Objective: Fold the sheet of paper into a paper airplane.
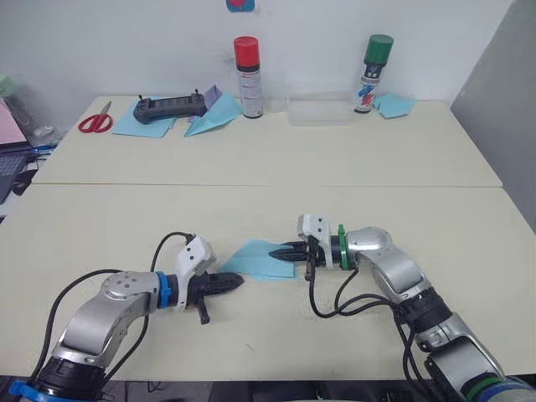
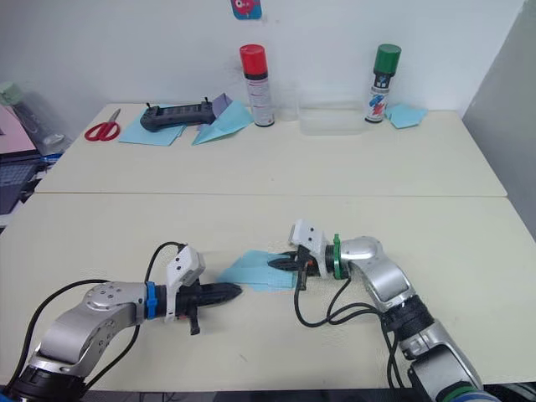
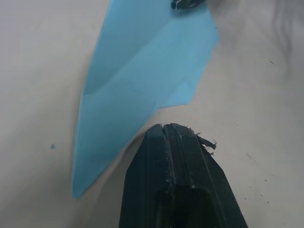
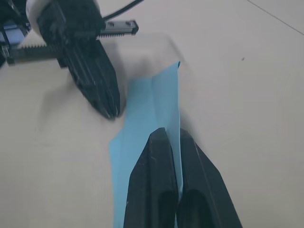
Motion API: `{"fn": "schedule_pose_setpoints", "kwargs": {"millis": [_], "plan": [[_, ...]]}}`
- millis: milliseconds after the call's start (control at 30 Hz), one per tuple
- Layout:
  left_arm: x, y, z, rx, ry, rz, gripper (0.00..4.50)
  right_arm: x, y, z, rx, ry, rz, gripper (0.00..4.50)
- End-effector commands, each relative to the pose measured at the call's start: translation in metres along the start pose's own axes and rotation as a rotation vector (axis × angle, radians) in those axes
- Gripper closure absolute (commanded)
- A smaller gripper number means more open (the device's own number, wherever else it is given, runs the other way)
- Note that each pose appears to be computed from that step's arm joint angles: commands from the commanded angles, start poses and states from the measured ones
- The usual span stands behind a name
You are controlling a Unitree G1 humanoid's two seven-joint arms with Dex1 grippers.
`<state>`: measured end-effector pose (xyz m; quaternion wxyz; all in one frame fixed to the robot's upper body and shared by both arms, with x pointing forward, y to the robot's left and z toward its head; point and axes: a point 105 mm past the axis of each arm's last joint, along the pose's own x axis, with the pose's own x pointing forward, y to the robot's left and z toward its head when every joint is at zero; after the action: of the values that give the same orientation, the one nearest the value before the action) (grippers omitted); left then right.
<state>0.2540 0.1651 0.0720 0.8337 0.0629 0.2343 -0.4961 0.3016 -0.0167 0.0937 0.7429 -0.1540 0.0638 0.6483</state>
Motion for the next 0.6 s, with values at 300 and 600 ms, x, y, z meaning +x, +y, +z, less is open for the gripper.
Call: {"fn": "schedule_pose_setpoints", "kwargs": {"millis": [300, 600], "plan": [[-0.002, 0.012, 0.041, 0.043, -0.104, 0.031, 4.5, 0.001, -0.003, 0.004, 0.002, -0.03, -0.013, 4.45], [0.014, 0.02, -0.008, 0.162, 0.089, 0.053, 4.5, 0.001, -0.004, 0.005, 0.004, -0.03, -0.015, 4.45]]}}
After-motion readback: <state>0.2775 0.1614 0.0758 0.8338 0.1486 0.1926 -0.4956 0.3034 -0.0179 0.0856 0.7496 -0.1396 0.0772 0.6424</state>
